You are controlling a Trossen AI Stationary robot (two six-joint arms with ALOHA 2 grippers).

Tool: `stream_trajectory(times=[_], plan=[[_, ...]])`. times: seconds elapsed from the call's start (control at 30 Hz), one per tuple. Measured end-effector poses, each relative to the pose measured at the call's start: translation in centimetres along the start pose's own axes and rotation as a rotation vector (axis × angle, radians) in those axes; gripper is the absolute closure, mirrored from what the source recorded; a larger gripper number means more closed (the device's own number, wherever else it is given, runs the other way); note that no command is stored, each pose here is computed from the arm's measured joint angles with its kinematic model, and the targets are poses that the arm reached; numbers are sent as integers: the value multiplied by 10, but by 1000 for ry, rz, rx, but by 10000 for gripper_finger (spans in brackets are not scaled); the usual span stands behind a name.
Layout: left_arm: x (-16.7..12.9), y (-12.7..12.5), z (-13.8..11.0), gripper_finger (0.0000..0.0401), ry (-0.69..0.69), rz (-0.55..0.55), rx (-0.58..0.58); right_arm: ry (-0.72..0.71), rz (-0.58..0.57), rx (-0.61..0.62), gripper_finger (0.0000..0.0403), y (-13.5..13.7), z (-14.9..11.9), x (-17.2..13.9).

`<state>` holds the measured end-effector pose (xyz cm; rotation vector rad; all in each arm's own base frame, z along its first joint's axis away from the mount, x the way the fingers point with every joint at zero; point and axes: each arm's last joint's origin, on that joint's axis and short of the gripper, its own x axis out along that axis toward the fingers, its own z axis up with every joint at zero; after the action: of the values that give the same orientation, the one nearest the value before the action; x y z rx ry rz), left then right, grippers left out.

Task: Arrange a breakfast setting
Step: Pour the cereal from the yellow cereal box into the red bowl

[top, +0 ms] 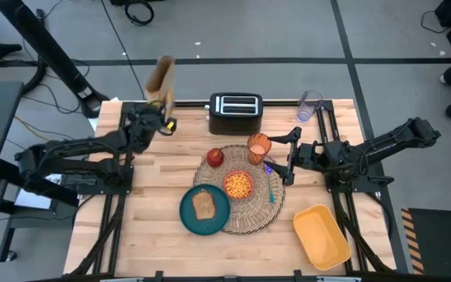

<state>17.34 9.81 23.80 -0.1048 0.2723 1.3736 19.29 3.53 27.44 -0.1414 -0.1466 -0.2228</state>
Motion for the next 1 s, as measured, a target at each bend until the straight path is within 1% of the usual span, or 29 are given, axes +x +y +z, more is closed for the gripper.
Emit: stream_trajectory(times=[0.07, 0.2, 0.3, 0.4, 0.5, 0.57, 0.73, 0.83, 0.93, 1.0], plan=[[4, 7, -27, 315, 11, 84, -10, 0, -1, 21, 27, 0, 0, 0], [9, 20, -61, 316, -10, 161, -62, 2, -15, 31, 27, 0, 0, 0], [13, 30, -77, 315, -27, 235, -82, 4, -28, 53, 27, -1, 0, 0], [16, 39, -87, 310, -17, 281, -78, 8, -21, 67, 28, 0, -1, 1], [19, 43, -90, 296, 9, 274, -44, 19, -17, 77, 28, 1, -4, 2], [21, 44, -90, 279, 20, 259, -29, 22, -16, 95, 27, 1, -4, 2], [21, 46, -88, 207, 22, 254, -47, 1, 5, 160, 23, 0, -1, 0], [19, 47, -86, 162, 48, 239, -62, -21, 2, 187, 23, -2, 4, -3], [15, 48, -78, 130, 101, 233, -66, -41, 0, 194, 23, -4, 8, -5], [12, 50, -72, 118, 162, 234, -67, -50, -1, 198, 23, -5, 10, -7]])
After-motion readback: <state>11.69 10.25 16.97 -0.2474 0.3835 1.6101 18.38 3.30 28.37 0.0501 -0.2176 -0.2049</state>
